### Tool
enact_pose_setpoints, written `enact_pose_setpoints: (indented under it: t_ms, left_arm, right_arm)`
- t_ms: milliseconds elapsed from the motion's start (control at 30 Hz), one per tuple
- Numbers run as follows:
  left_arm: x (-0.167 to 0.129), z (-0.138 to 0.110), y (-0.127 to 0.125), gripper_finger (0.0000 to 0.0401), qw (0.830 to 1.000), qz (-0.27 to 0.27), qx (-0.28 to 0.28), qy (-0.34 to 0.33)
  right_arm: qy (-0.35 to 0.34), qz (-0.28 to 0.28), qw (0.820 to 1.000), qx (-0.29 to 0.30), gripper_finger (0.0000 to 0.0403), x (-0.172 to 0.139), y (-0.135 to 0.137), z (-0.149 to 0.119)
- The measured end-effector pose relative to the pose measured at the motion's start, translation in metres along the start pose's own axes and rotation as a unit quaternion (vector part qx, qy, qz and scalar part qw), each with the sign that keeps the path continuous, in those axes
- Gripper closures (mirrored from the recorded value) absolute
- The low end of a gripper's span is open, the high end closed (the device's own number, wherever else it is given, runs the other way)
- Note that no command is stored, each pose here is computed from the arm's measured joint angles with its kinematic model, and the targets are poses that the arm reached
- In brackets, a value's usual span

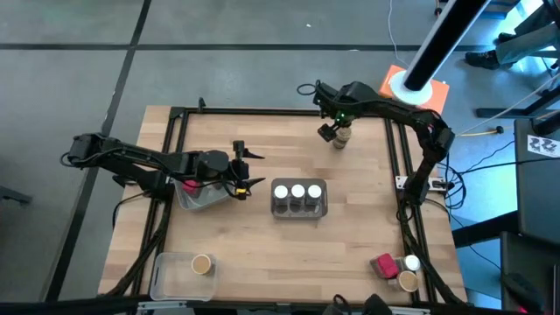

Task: Sort spices by type
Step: Put the top gold seasoning bottle into the transparent bin

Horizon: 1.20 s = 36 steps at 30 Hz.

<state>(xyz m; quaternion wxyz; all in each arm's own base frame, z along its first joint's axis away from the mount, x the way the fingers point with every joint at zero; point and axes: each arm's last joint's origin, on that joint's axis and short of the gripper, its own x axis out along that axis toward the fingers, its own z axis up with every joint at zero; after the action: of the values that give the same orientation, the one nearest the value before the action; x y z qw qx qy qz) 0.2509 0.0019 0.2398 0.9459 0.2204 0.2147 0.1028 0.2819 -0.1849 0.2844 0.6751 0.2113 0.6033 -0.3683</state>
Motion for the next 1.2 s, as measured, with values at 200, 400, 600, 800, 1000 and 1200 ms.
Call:
enact_pose_setpoints:
  t_ms: [200,400,600,800,1000,1200]
  left_arm:
    - [0.000,0.000,0.000,0.0098,1.000,0.000,0.000,0.001]
    - [0.000,0.000,0.000,0.0098,1.000,0.000,0.002,0.001]
    - [0.000,0.000,0.000,0.0098,1.000,0.000,0.006,0.001]
    - [0.000,0.000,0.000,0.0098,1.000,0.000,0.006,-0.001]
    - [0.000,0.000,0.000,0.0098,1.000,0.000,0.003,-0.001]
    - [0.000,0.000,0.000,0.0098,1.000,0.001,0.002,-0.003]
  right_arm:
    - [0.031,-0.017,0.999,0.001,0.0024,0.011,-0.019,-0.002]
    - [0.042,0.008,0.999,0.009,0.0024,0.034,-0.028,-0.006]
    - [0.040,0.036,0.999,0.006,0.0024,0.045,-0.024,-0.007]
    - [0.051,0.037,0.998,0.000,0.0024,0.063,-0.021,-0.014]
    - [0.044,0.033,0.998,-0.005,0.0024,0.080,-0.019,-0.020]
    - [0.039,0.034,0.999,-0.004,0.0024,0.083,-0.019,-0.020]
